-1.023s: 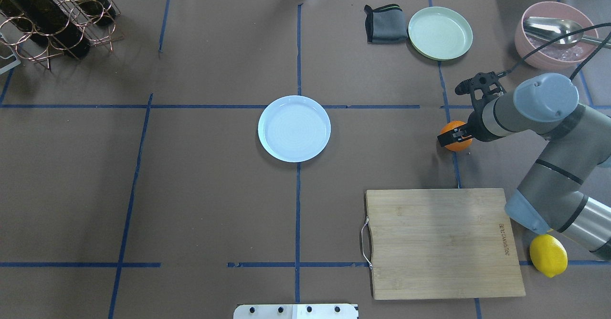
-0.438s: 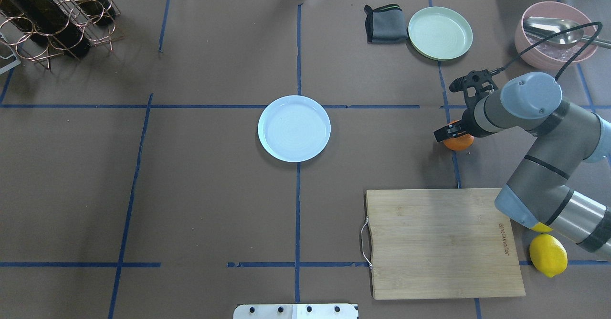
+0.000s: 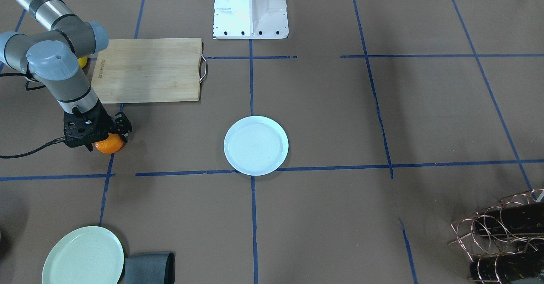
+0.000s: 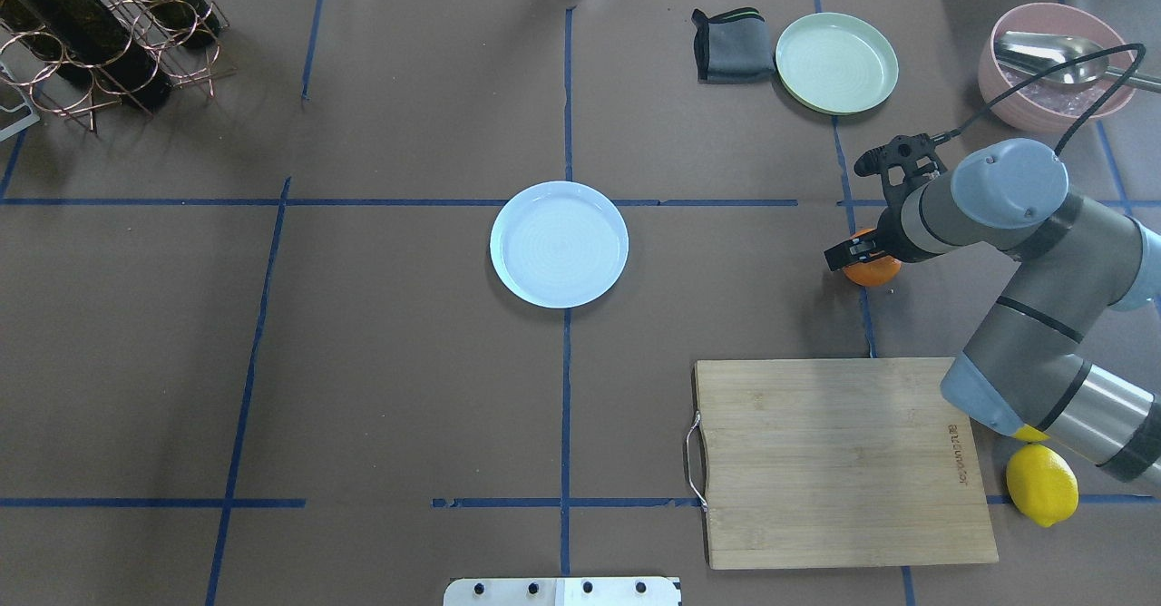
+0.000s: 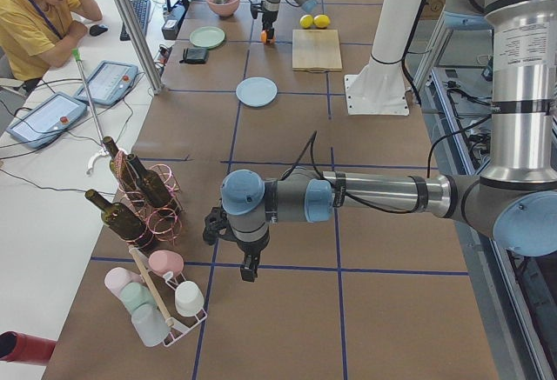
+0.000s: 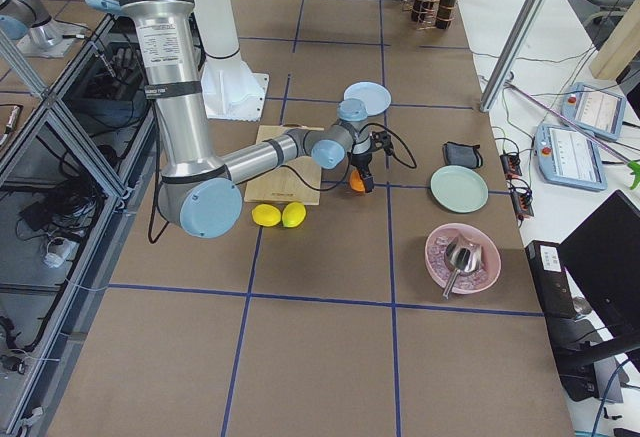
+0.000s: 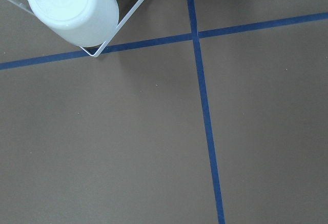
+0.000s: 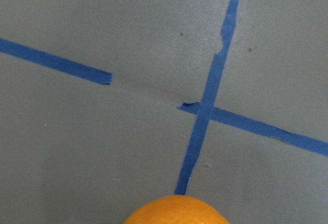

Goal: Pick orange to plate
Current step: 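Close the right gripper around the orange, then carry the held orange with the right gripper over the light blue plate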

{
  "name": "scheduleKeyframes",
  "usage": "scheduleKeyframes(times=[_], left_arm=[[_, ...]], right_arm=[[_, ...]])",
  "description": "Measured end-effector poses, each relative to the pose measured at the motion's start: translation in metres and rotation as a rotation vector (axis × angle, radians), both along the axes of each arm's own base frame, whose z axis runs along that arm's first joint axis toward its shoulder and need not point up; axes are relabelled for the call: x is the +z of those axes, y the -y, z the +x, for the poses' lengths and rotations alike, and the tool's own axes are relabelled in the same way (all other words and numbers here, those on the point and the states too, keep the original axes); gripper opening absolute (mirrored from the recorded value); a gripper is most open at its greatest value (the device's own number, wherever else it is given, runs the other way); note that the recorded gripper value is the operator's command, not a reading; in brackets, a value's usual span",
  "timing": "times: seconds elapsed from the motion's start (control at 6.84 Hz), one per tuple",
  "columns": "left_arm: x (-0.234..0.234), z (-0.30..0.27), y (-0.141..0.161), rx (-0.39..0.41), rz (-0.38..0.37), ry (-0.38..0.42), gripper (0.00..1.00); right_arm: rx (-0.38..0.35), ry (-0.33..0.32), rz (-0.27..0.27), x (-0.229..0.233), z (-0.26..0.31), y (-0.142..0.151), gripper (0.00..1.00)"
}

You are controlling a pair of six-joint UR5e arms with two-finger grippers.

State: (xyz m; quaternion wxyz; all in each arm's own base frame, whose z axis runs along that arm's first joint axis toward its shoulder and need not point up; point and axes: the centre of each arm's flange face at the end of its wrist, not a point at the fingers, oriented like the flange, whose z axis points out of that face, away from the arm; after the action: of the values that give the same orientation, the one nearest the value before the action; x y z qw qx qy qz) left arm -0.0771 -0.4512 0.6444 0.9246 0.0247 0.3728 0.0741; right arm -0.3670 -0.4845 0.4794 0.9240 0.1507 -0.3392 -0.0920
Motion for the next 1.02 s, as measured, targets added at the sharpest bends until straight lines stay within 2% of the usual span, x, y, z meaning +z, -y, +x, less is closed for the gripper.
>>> scheduleKeyframes(times=[0.29, 0.44, 0.73, 0.88, 1.02], left_arm=[[-0.001, 0.000, 0.001, 0.000, 0.002, 0.000, 1.00], [-0.001, 0.000, 0.001, 0.000, 0.001, 0.000, 1.00], [0.000, 0.000, 0.001, -0.001, 0.000, 0.000, 1.00], [0.000, 0.000, 0.001, -0.001, 0.000, 0.000, 1.00], [0.000, 0.000, 0.001, -0.001, 0.000, 0.000, 1.00]], right_arm=[[-0.007, 0.006, 0.001, -0.004, -0.007, -0.003, 0.96], [-0.010, 0.006, 0.001, -0.004, -0.009, -0.003, 0.90], [-0.007, 0.002, 0.004, -0.004, -0.010, -0.004, 0.11], [-0.005, 0.002, 0.006, -0.005, -0.009, -0.004, 0.03], [-0.004, 0.016, 0.014, -0.019, -0.011, -0.004, 0.03]])
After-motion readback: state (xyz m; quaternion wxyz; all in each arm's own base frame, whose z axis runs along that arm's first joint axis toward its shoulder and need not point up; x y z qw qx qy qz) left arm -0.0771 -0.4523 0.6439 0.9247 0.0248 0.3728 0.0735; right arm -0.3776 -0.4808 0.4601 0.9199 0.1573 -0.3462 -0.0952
